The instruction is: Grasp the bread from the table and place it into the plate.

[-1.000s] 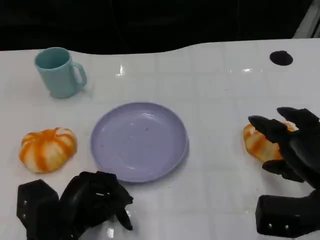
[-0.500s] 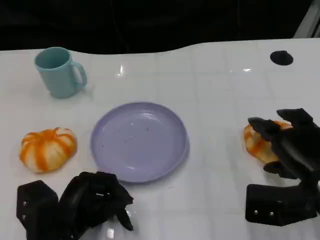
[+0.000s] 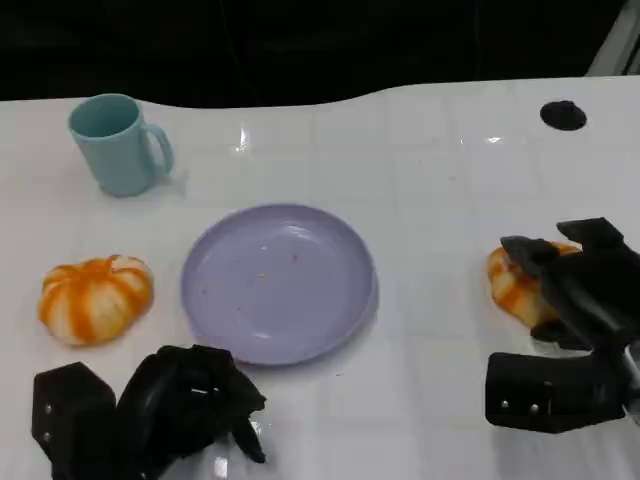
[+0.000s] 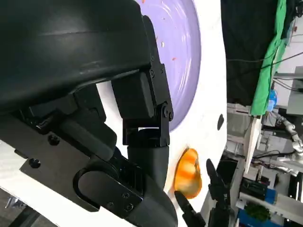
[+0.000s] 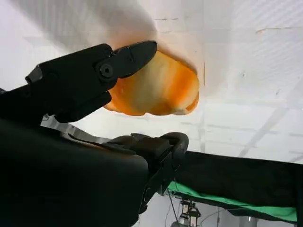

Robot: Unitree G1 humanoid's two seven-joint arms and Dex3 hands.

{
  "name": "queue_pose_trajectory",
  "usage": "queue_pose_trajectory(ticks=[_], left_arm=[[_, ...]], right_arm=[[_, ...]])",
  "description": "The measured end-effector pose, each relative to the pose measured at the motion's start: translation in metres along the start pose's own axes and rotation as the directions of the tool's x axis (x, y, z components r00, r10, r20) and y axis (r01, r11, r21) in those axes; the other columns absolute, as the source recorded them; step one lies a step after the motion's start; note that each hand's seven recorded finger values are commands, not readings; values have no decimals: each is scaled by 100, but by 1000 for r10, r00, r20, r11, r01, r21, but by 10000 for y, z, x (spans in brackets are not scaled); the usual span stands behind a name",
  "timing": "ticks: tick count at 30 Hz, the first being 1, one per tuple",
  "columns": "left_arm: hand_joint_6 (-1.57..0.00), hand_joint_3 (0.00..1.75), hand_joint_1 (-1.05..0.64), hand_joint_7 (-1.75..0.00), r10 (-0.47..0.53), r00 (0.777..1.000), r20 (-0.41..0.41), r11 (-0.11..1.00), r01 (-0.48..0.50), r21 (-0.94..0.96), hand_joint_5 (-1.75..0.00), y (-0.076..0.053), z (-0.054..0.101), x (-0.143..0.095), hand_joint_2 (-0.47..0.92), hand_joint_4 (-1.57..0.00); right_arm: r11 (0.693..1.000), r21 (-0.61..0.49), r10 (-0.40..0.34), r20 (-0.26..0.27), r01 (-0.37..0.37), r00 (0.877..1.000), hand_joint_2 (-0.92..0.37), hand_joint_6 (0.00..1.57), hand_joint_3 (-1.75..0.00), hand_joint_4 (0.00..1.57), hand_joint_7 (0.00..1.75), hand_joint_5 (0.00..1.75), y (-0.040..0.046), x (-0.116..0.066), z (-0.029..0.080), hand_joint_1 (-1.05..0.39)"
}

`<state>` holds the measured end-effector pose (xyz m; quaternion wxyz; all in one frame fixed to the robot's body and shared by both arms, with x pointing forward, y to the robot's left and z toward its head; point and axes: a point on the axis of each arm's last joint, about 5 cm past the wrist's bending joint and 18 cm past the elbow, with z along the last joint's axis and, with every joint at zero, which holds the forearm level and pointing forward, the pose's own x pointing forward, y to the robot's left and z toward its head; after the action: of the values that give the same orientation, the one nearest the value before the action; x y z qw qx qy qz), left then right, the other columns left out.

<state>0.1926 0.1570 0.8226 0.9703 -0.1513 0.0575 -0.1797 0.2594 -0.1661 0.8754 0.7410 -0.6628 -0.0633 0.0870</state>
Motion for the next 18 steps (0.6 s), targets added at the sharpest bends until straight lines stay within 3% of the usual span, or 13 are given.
queue_pose_trajectory(ticks=[4, 8, 14, 15, 16, 17, 18], left_arm=[[-157, 1, -105, -55, 0, 1000, 0, 1000, 0, 0, -84, 1, 0, -1, 80, -156], [-157, 1, -105, -54, 1, 1000, 0, 1000, -1, 1, -84, 3, -1, -4, 80, -156], [-157, 0, -105, -55, 3, 1000, 1, 1000, -3, 1, -84, 2, 1, -13, 79, -157], [-157, 0, -105, -55, 2, 1000, 2, 1000, -2, 2, -84, 2, 4, -12, 79, -157], [-157, 0, -105, -54, 2, 1000, 4, 1000, -2, 2, -84, 1, 7, -11, 79, -157], [-157, 0, -105, -54, 2, 1000, 4, 1000, -2, 2, -84, 2, 8, -11, 79, -157], [-157, 0, -105, -54, 2, 1000, 4, 1000, -2, 2, -84, 2, 8, -11, 79, -157]], right_arm=[[1000, 3, 24, -13, -24, 1000, -78, 33, 0, 5, 0, 39, 19, 37, -16, -34], [999, -10, 45, -26, -46, 999, -82, 40, -1, 21, 1, 26, 20, 95, -44, -37], [997, 9, 77, -28, -76, 997, -87, 65, -1, 67, 5, 15, 52, 156, -50, -35], [997, 16, 73, -26, -73, 997, -87, 70, 0, 78, 6, 19, 56, 162, -53, -33], [998, 24, 66, -24, -65, 998, -86, 80, 0, 91, 6, 36, 64, 162, -59, -28], [998, 36, 53, -20, -52, 998, -86, 87, 0, 92, 5, 56, 74, 160, -64, -26], [998, 55, 36, -17, -35, 999, -88, 95, -1, 89, 4, 94, 83, 159, -69, -24]])
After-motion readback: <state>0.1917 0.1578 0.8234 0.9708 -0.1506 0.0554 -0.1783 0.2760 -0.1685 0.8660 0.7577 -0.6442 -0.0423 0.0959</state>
